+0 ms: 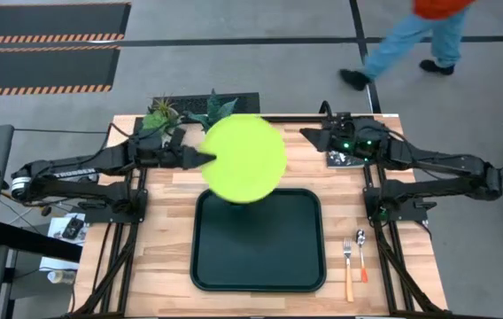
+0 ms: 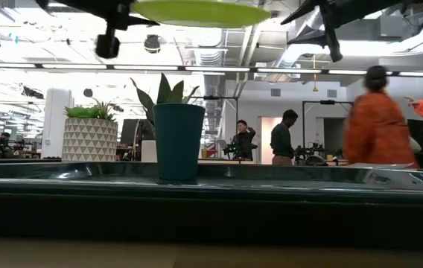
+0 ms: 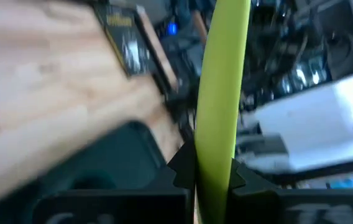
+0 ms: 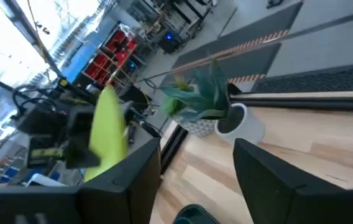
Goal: Pick and place plate/cup/fork/spoon on tray
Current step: Put the green plate on the black serving tray below the black cup
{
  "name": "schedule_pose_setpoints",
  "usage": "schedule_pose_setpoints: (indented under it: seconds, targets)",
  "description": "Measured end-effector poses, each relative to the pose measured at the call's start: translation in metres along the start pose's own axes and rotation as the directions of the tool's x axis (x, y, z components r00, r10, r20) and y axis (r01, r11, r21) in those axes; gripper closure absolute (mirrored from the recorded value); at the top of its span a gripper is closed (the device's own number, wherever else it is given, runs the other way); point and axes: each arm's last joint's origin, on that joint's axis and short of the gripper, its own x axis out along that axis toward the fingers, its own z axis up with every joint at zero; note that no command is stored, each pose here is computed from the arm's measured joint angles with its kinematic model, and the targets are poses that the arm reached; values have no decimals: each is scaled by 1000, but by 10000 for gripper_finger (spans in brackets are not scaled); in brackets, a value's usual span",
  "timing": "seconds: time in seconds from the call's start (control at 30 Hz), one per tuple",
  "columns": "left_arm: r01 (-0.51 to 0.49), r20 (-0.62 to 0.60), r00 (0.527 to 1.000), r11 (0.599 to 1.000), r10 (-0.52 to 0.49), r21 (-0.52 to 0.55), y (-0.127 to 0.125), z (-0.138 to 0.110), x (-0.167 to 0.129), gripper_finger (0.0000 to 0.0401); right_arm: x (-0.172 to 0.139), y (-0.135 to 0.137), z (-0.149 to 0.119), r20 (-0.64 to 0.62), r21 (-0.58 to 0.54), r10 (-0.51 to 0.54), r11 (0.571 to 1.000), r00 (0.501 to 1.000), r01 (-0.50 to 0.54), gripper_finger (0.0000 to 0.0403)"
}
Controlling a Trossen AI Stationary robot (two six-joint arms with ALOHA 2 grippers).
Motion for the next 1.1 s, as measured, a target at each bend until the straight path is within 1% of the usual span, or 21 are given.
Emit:
schedule_pose_setpoints:
  seconds: [0.07,0.17,0.27,0.33,0.4,0.47,0.53,0.63,0.77,0.87,1.0,1.03,1.1]
  targets:
    - [25,-65,998,1000,-26,-16,-5,-9,-8,401,-4,-3,2,-5,-4,-20,1000,1000,20,176]
    - [22,-196,980,998,-33,-61,-9,-27,-20,401,-7,-6,2,-13,-8,-48,999,999,48,179]
    - [6,-315,948,992,-45,-125,-14,-47,-32,401,-7,-9,-1,-41,-17,-80,997,996,79,183]
    - [10,-386,919,984,-78,-175,-20,-59,-38,401,-7,-10,-2,-55,-22,-94,995,994,93,186]
    - [-14,-436,896,979,-79,-205,-23,-72,-45,401,-7,-11,-3,-62,-24,-104,994,993,102,188]
    - [-50,-461,885,973,-62,-226,-26,-84,-50,401,-7,-12,-3,-65,-26,-107,994,992,106,188]
    - [-129,-493,870,963,-6,-238,-24,-96,-54,401,-7,-12,-3,-66,-36,-109,994,992,106,187]
    - [-258,-552,829,940,96,-223,-19,-116,-58,401,-7,-12,-4,-73,-43,-116,993,990,114,187]
    - [-372,-587,782,913,209,-169,-13,-136,-60,401,-8,-14,-5,-87,-57,-133,990,987,128,188]
    - [-475,-583,740,874,335,-99,-3,-144,-60,401,-8,-15,-6,-91,-64,-138,989,986,132,191]
    - [-532,-550,719,846,425,-42,9,-149,-57,401,-8,-15,-5,-88,-74,-138,989,987,131,192]
    - [-532,-546,722,845,424,-48,13,-152,-54,401,-8,-15,-5,-88,-74,-138,989,986,132,192]
    - [-527,-545,738,845,399,-95,21,-157,-50,401,-8,-14,-5,-87,-74,-136,989,987,130,192]
